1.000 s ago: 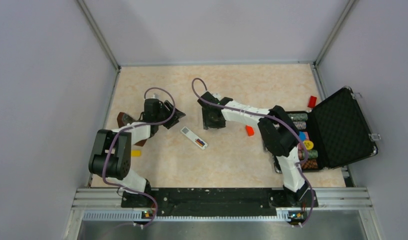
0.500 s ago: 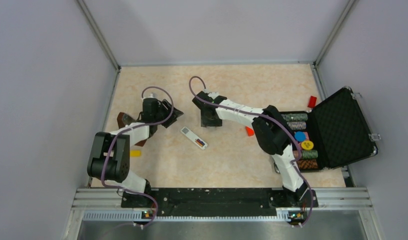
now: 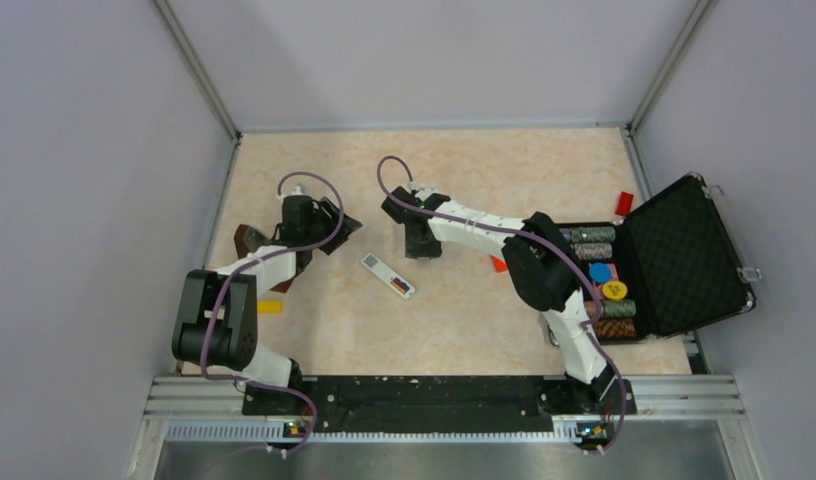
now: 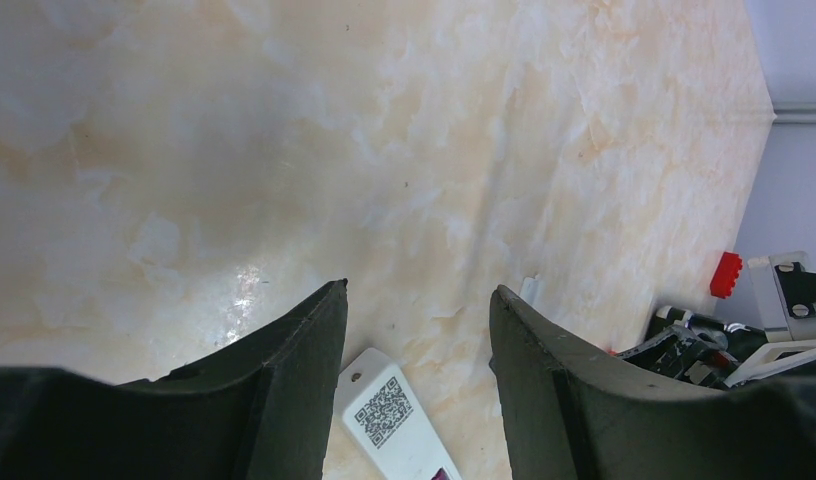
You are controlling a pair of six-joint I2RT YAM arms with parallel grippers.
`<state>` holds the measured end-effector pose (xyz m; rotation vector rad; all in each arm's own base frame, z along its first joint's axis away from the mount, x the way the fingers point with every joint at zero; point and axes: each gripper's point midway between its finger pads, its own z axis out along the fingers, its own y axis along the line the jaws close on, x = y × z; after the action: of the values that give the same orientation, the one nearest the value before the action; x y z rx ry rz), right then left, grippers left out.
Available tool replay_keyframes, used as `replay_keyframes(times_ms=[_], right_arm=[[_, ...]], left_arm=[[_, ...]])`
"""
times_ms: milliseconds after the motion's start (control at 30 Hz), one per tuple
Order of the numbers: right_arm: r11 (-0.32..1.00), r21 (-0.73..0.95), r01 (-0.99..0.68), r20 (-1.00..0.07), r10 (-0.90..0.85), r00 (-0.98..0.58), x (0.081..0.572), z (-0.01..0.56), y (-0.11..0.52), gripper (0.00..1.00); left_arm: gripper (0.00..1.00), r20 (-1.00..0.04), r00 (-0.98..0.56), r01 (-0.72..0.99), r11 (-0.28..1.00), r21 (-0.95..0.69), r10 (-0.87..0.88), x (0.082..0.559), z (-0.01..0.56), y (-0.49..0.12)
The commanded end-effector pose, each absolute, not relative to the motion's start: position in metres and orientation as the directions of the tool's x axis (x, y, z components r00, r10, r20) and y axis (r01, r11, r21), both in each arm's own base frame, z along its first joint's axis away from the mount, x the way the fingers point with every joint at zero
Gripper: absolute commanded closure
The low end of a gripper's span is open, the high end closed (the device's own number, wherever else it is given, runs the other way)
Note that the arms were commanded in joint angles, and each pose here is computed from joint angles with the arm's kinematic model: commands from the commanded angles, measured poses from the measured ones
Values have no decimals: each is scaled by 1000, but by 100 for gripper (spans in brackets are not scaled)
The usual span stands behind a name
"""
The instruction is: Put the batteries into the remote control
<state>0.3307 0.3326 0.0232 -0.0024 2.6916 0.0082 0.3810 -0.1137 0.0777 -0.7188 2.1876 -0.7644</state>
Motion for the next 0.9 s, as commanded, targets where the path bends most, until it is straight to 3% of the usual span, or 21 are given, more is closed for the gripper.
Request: replay_keyframes(times_ms=[0, 233, 533, 867], right_arm=[[998, -65, 9, -386, -17, -922, 322, -1, 323, 63], [997, -75, 29, -371, -1, -929, 325, -10, 317, 62], [998, -51, 36, -365, 15, -931, 325, -11, 311, 80], [1000, -10, -10, -450, -13, -893, 340, 22, 317, 82]], left_arm=[[41, -477, -565, -216, 679, -702, -673, 388, 99, -110], [41, -476, -566, -210, 677, -706, -673, 386, 100, -111], [41, -445, -594, -182, 652, -736, -670, 387, 99, -121], [40, -354, -700, -131, 599, -790, -620, 387, 87, -149]])
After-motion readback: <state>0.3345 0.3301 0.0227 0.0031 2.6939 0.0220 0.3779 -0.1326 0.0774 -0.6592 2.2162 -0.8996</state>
